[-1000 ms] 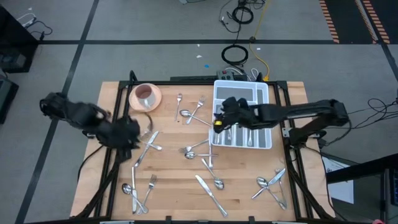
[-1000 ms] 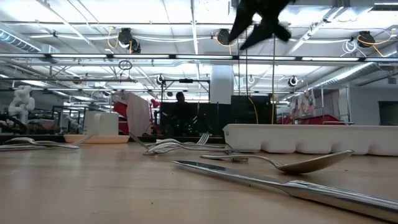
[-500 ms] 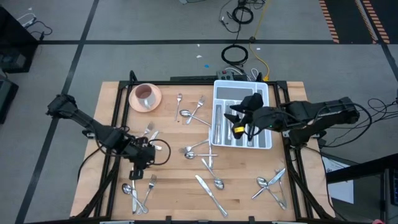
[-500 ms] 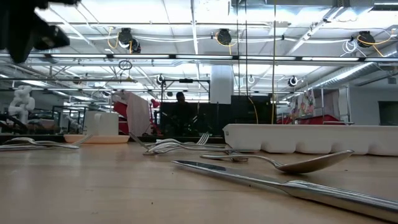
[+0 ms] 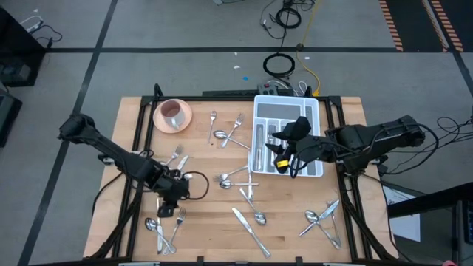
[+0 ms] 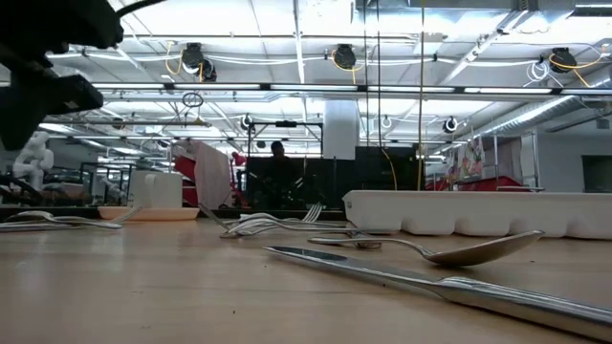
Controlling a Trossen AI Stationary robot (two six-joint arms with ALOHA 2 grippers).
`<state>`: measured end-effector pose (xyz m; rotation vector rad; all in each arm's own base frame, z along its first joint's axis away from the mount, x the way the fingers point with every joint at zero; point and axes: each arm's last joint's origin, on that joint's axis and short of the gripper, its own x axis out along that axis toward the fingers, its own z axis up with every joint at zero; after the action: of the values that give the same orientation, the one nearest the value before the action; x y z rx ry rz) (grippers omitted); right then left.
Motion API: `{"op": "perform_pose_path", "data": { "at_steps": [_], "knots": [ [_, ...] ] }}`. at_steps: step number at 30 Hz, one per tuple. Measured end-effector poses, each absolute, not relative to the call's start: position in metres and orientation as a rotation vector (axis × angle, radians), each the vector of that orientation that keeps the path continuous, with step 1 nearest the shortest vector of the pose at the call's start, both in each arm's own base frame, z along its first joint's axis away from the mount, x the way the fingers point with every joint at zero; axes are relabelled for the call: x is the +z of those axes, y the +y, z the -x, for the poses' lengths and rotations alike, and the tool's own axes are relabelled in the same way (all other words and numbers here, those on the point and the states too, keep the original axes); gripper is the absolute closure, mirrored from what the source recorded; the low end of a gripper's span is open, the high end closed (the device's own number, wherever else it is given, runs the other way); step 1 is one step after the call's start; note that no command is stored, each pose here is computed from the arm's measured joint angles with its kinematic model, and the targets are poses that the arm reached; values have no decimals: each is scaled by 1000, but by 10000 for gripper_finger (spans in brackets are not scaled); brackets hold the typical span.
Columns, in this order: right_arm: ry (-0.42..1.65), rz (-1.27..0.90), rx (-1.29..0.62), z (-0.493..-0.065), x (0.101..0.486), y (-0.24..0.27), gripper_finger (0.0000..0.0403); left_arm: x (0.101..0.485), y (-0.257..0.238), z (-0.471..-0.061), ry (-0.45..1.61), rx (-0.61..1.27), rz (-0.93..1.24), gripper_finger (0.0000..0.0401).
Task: Sort silverware
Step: Put the silver fork into the white silverware tray
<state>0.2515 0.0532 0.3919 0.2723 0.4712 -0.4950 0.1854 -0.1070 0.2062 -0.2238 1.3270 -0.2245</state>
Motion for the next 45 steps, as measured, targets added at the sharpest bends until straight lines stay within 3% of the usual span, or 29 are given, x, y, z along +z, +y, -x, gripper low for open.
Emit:
{"op": "perform_pose_path", "data": {
  "at_steps": [18, 23, 32, 38, 45],
  "knots": [
    [468, -287, -445, -248, 392, 67, 211, 152, -125, -212, 1472, -432, 49, 172],
    [469, -289, -435, -247, 392, 70, 211, 145, -128, -218, 1441, -475, 23, 223],
    [462, -319, -444, -247, 392, 70, 211, 135, -125, -225, 1487, -587, 96, 379],
    [462, -322, -430, -246, 392, 75, 211, 142, -114, -229, 1474, -576, 147, 387],
    [458, -322, -448, -244, 392, 77, 211, 152, -86, -239, 1394, -415, 159, 388]
  ]
}}
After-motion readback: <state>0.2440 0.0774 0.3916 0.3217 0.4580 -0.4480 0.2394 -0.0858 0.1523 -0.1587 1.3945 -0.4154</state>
